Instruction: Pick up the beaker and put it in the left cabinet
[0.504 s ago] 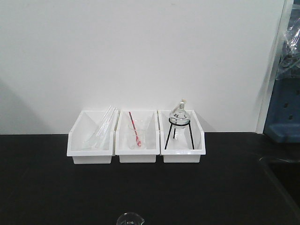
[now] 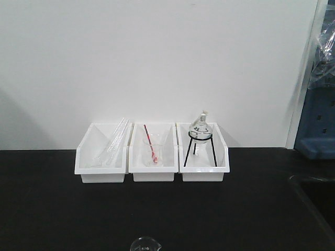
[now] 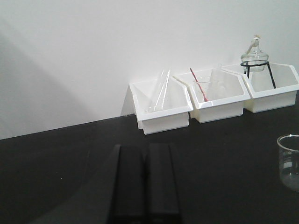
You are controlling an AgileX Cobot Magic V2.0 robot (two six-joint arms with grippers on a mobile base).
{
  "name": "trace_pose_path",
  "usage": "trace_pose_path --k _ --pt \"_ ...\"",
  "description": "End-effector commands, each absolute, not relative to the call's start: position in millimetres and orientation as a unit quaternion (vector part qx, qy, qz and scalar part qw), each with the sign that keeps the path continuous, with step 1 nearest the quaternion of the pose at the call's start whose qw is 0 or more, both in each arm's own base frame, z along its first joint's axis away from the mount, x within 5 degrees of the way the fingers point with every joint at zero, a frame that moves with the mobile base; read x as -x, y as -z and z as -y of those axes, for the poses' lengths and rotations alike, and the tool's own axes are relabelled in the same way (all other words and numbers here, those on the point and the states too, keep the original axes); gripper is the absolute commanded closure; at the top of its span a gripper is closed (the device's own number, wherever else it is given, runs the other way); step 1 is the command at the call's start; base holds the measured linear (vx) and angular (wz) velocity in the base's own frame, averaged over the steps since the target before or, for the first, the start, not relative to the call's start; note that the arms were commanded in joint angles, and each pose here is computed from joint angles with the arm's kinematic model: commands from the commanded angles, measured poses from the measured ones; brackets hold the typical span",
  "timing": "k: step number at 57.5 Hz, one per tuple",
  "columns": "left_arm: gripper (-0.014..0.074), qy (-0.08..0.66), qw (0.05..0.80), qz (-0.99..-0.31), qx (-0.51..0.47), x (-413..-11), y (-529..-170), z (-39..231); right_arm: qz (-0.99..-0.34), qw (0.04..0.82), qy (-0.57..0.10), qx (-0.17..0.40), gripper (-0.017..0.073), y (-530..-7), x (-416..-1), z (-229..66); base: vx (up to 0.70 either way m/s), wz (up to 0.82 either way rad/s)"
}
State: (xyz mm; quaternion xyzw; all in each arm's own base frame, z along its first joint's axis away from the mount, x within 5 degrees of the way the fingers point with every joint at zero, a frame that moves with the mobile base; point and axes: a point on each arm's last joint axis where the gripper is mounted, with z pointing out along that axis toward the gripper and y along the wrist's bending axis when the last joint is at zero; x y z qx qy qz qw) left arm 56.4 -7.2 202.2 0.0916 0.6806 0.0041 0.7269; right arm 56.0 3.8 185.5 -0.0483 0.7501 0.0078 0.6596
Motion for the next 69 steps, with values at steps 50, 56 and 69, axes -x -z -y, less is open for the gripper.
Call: trace_pose_path --k 50,56,69 --pt "0.0592 -0.001 0.756 -0.649 -0.087 -54.9 -205.5 7.4 -0.552 0.821 -0.14 -0.049 0.0564 -231.0 -48.9 -3.9 0.0 0.0" --pt "0.0592 -0.001 0.756 -0.649 -0.087 -54.9 -205.5 7.4 -0.535 0.832 -0.142 -0.047 0.056 -234.7 -47.3 -3.7 0.0 0.0" --pt "0.0592 -0.001 0.756 -0.649 -0.087 -54.9 -205.5 7.4 -0.526 0.837 -0.144 -0.047 0.0524 -245.7 -44.8 -3.5 0.0 0.0"
